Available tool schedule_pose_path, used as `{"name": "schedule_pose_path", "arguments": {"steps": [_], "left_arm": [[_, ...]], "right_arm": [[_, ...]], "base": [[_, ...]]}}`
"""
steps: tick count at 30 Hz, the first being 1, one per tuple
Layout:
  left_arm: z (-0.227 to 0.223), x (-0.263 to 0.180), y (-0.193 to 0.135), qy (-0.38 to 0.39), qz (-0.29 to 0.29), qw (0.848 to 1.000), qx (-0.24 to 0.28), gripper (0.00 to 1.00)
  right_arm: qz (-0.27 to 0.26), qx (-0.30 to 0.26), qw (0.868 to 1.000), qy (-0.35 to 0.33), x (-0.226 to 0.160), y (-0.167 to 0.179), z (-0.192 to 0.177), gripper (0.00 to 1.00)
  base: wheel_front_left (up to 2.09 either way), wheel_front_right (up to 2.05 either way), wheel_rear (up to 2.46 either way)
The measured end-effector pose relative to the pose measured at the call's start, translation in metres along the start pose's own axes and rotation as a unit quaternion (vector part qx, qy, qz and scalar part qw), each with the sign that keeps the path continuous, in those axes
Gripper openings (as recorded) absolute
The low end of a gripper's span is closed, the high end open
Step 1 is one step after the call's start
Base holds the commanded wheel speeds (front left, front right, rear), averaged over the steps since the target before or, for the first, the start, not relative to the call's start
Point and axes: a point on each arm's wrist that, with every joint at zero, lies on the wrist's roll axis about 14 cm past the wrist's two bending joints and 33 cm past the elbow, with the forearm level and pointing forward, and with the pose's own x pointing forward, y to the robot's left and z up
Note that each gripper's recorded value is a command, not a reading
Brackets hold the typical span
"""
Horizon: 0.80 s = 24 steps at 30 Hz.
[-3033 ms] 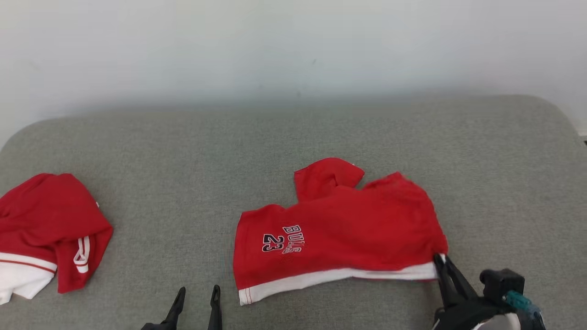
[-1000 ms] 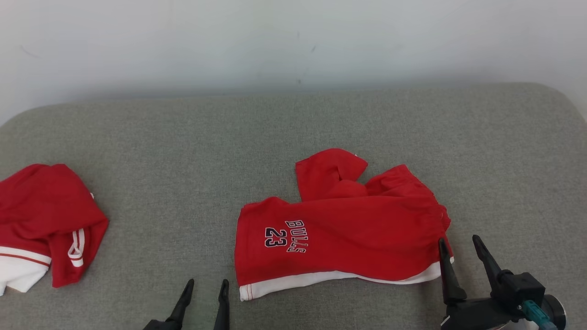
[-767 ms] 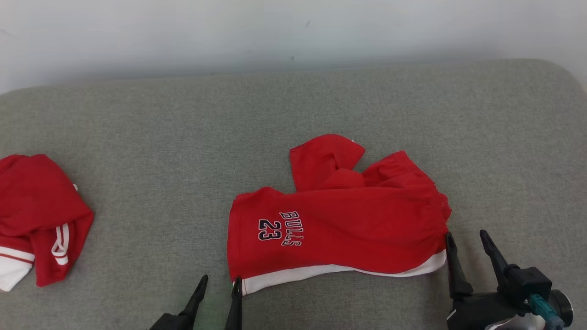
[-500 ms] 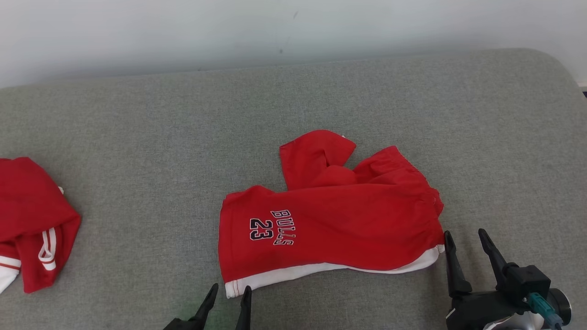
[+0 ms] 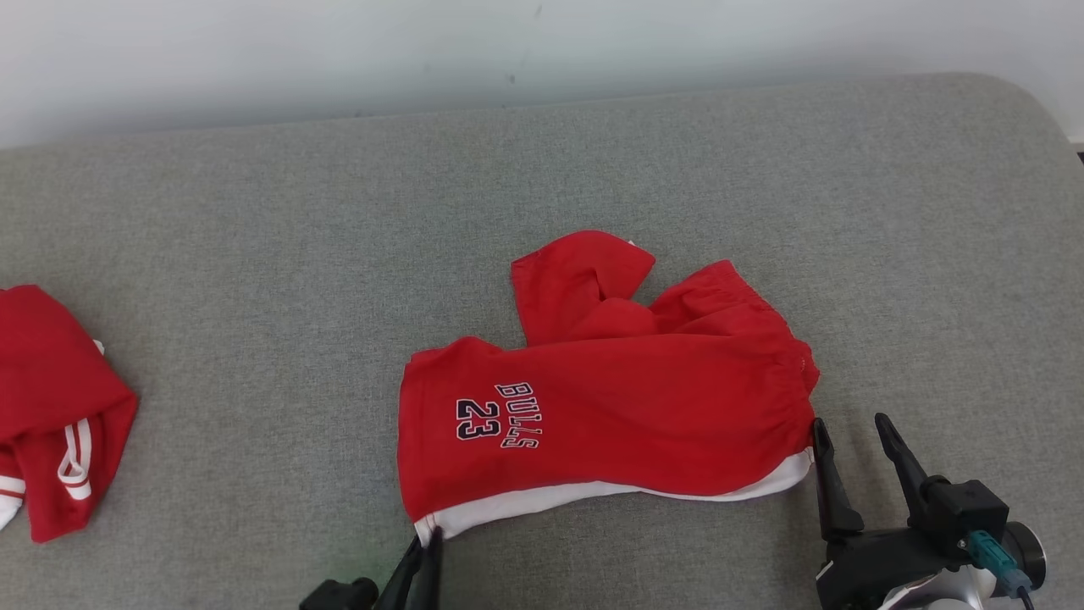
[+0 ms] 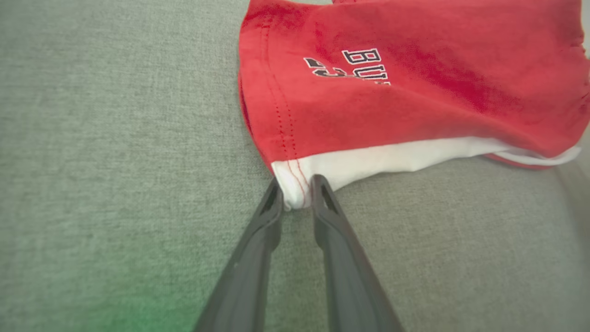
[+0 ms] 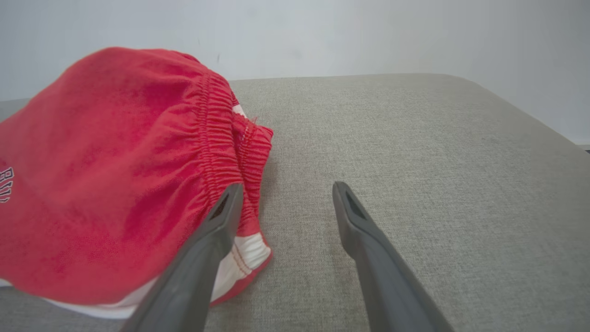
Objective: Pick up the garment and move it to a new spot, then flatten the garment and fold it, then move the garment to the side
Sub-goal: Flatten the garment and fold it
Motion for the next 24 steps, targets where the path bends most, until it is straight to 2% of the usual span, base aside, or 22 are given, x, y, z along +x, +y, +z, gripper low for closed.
{"name": "schedule_pose_path", "arguments": {"steps": [7,15,20,24], "left_arm": [[0.025,0.001,0.025,-0.038,0.048,0.998,0.009,0.0],[0.047,-0.008,0.058,-0.07,0.104,0.992,0.023,0.0],[0.049,-0.009,0.062,-0.073,0.11,0.991,0.023,0.0],[0.049,-0.008,0.063,-0.073,0.11,0.991,0.021,0.0]], "right_arm": [[0.007,0.005,1.0,-0.002,0.0,0.005,0.001,1.0],[0.075,0.008,0.997,0.026,-0.009,0.043,-0.016,1.0],[0.116,0.01,0.992,0.043,-0.019,0.062,-0.025,1.0],[0.139,0.015,0.99,0.035,-0.024,0.07,-0.019,1.0]], "base": [[0.0,0.0,0.0],[0.0,0.0,0.0],[0.0,0.0,0.0],[0.0,0.0,0.0]]}}
